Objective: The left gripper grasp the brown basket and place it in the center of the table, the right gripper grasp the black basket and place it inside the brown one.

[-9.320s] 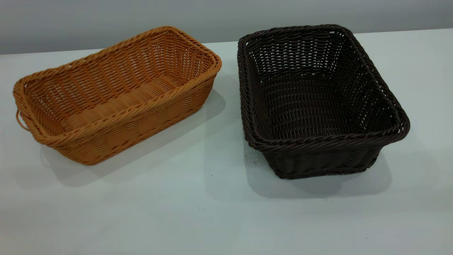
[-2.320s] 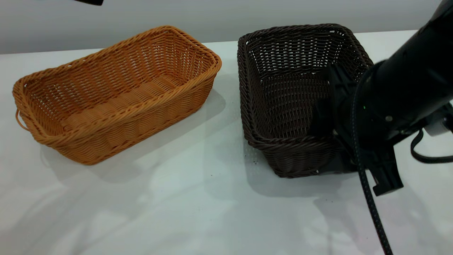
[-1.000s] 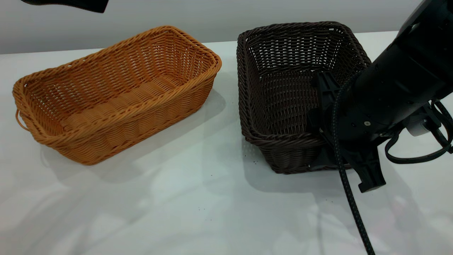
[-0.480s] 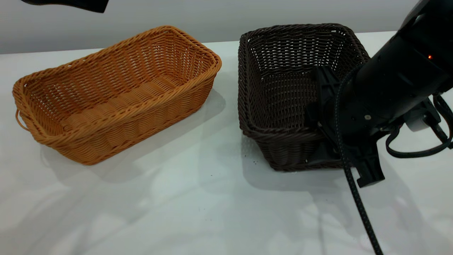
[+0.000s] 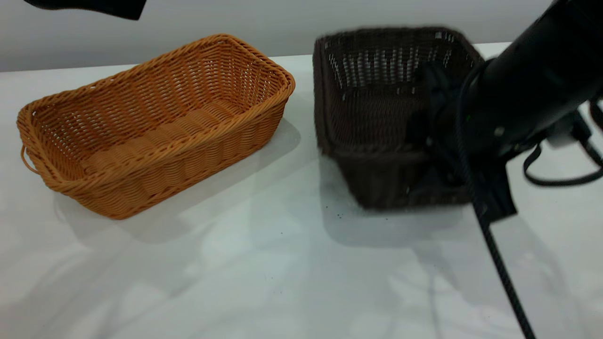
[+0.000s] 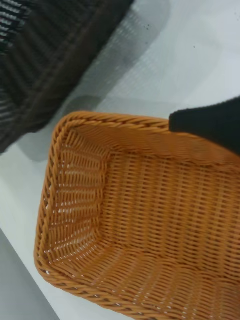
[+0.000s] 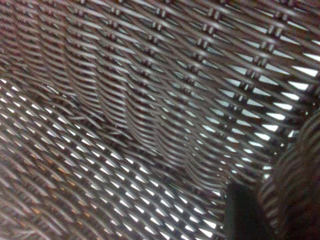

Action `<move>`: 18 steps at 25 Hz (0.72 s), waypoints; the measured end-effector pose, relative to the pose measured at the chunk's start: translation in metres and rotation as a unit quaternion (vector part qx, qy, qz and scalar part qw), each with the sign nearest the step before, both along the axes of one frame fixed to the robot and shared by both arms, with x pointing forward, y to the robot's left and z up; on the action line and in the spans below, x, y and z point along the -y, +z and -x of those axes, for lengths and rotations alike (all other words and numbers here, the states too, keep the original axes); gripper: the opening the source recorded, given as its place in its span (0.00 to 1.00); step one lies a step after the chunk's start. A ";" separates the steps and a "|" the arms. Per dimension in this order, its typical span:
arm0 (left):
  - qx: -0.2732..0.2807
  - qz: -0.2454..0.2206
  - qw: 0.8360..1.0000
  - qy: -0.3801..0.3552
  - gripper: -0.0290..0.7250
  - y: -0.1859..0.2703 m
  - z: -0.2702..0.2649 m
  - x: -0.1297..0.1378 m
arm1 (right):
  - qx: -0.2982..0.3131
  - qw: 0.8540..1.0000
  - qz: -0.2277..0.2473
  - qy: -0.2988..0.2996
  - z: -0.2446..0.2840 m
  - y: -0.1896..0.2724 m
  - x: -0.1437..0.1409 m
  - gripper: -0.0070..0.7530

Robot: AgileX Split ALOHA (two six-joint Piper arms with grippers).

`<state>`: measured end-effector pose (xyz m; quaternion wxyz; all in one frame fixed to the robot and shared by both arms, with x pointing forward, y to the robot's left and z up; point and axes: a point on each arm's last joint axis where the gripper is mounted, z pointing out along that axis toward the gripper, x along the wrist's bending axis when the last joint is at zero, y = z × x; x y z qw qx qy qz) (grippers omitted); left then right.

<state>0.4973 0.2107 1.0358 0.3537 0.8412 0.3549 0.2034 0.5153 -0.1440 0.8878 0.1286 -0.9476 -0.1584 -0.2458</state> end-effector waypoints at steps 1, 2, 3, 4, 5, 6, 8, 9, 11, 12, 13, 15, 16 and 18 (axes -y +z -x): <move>-0.003 -0.001 1.000 0.000 0.74 -0.002 -0.001 0.000 | 0.012 1.000 0.001 -0.004 -0.003 0.005 0.004 0.34; -0.006 -0.004 1.000 0.001 0.74 -0.004 -0.002 0.000 | 0.021 1.000 0.003 -0.006 -0.005 0.009 0.008 0.34; -0.011 -0.005 1.000 0.001 0.74 -0.007 -0.004 0.001 | 0.030 1.000 0.002 -0.008 -0.007 0.014 0.012 0.34; -0.015 -0.007 1.000 0.001 0.74 -0.010 -0.005 0.001 | 0.036 0.999 0.001 -0.008 -0.009 0.018 0.016 0.34; -0.021 -0.008 1.000 0.001 0.74 -0.014 -0.007 0.001 | 0.040 0.999 0.000 -0.004 -0.010 0.021 0.019 0.34; -0.027 -0.009 1.000 0.001 0.74 -0.017 -0.008 0.002 | 0.045 0.999 -0.001 0.004 -0.010 0.025 0.021 0.34; -0.032 -0.016 0.999 0.002 0.74 -0.023 -0.011 0.001 | 0.058 0.998 0.002 0.020 -0.011 0.033 0.026 0.34; -0.032 -0.024 0.999 0.001 0.74 -0.026 -0.013 0.001 | 0.062 0.998 0.002 0.022 -0.012 0.036 0.029 0.34; -0.033 -0.035 0.999 0.001 0.74 -0.031 -0.016 0.000 | 0.069 0.997 0.003 0.029 -0.012 0.041 0.034 0.34; -0.035 -0.042 0.999 -0.001 0.74 -0.034 -0.018 0.000 | 0.071 0.997 0.006 0.038 -0.013 0.042 0.037 0.34; -0.038 -0.045 0.998 0.001 0.74 -0.038 -0.020 0.000 | 0.073 0.996 0.012 0.050 -0.013 0.042 0.039 0.34; -0.041 -0.049 0.998 0.007 0.74 -0.045 -0.024 0.000 | 0.074 0.994 0.019 0.077 -0.013 0.043 0.044 0.34; -0.047 -0.051 0.998 0.008 0.74 -0.049 -0.025 0.000 | 0.076 0.993 0.024 0.089 -0.014 0.044 0.046 0.34; -0.060 -0.053 0.997 0.007 0.74 -0.056 -0.027 0.001 | 0.083 0.990 0.032 0.108 -0.016 0.045 0.049 0.33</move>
